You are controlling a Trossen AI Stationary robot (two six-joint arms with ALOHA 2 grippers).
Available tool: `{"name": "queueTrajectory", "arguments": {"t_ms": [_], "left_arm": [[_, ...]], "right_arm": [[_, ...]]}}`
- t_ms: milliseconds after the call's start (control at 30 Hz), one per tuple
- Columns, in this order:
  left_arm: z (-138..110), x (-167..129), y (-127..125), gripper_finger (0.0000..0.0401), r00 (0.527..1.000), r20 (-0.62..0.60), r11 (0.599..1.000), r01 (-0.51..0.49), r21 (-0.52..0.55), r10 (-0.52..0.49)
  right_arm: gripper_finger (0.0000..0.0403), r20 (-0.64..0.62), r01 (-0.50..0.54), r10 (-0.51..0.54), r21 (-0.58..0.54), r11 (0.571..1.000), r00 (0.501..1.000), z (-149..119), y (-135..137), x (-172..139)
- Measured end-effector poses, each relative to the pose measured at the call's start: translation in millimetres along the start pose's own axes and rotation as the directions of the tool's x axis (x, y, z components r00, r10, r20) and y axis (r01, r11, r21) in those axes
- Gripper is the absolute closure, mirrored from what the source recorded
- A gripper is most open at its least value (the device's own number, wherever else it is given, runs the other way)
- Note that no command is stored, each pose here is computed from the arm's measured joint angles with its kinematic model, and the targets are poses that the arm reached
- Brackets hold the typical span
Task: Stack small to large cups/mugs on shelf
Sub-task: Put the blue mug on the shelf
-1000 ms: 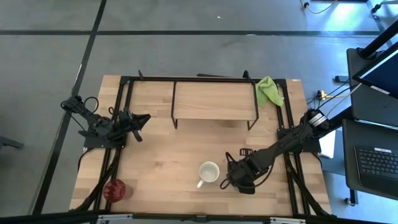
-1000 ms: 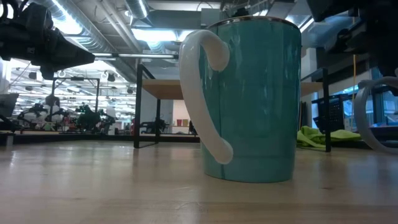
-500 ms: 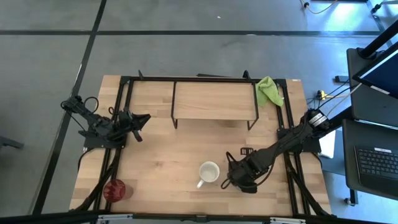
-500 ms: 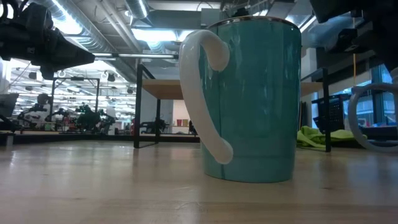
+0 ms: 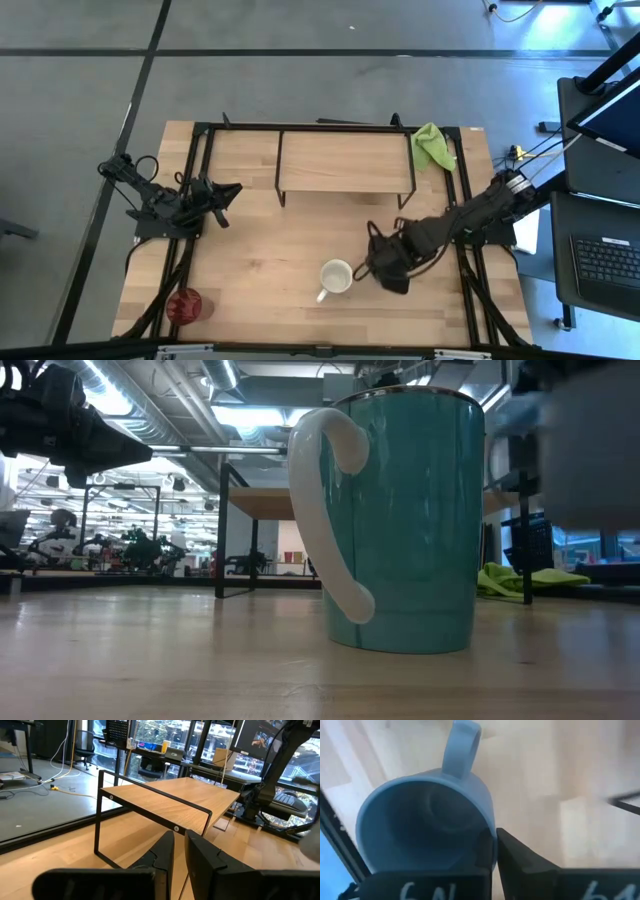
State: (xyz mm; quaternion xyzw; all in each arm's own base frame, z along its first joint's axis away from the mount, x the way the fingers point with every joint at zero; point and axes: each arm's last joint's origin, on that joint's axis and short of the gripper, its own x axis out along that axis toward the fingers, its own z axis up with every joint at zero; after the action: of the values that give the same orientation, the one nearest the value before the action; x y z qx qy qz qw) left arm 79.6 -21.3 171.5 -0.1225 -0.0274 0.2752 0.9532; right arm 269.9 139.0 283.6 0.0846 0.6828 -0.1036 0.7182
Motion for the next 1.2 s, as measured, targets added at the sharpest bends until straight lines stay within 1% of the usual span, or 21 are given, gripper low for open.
{"name": "queueTrajectory", "arguments": {"t_ms": [100, 167, 233, 367, 567, 733, 967, 1133, 1200], "left_arm": [[0.0, 0.0, 0.0, 0.036, 1.0, 0.0, 1.0, 0.0, 0.0, 0.0], [0.0, 0.0, 0.0, 0.036, 1.0, 0.0, 1.0, 0.0, 0.0, 0.0], [0.0, 0.0, 0.0, 0.036, 1.0, 0.0, 1.0, 0.0, 0.0, 0.0], [0.0, 0.0, 0.0, 0.036, 1.0, 0.0, 1.0, 0.0, 0.0, 0.0], [0.0, 0.0, 0.0, 0.036, 1.0, 0.0, 1.0, 0.0, -0.001, 0.0], [0.0, 0.0, 0.0, 0.036, 1.0, 0.0, 1.0, 0.0, 0.0, 0.0], [0.0, 0.0, 0.0, 0.036, 1.0, 0.0, 1.0, 0.0, 0.0, 0.0], [0.0, 0.0, 0.0, 0.036, 1.0, 0.0, 1.0, 0.0, 0.0, 0.0], [0.0, 0.0, 0.0, 0.036, 1.0, 0.0, 1.0, 0.0, 0.0, 0.0]], "right_arm": [[0.0392, 0.002, 0.056, -0.056, 0.042, 0.998, 0.998, 0.8, -15.2, -22.9], [0.0388, 0.02, 0.076, -0.078, 0.074, 0.994, 0.997, 5.0, -23.2, -35.9], [0.0386, 0.056, 0.071, -0.077, 0.114, 0.991, 0.995, 11.9, -31.5, -48.6], [0.0389, 0.17, 0.044, -0.078, 0.195, 0.98, 0.982, 30.5, -51.2, -70.4], [0.0387, 0.268, 0.026, -0.134, 0.37, 0.929, 0.954, 58.0, -102.8, -93.3], [0.0385, 0.312, -0.014, -0.141, 0.445, 0.896, 0.939, 75.2, -142.3, -98.9], [0.0385, 0.314, -0.011, -0.175, 0.513, 0.859, 0.933, 94.8, -183.6, -90.6], [0.0385, 0.327, -0.029, -0.204, 0.586, 0.81, 0.923, 107.1, -211.0, -84.2], [0.0385, 0.312, -0.025, -0.214, 0.616, 0.787, 0.926, 108.3, -222.7, -81.8]]}}
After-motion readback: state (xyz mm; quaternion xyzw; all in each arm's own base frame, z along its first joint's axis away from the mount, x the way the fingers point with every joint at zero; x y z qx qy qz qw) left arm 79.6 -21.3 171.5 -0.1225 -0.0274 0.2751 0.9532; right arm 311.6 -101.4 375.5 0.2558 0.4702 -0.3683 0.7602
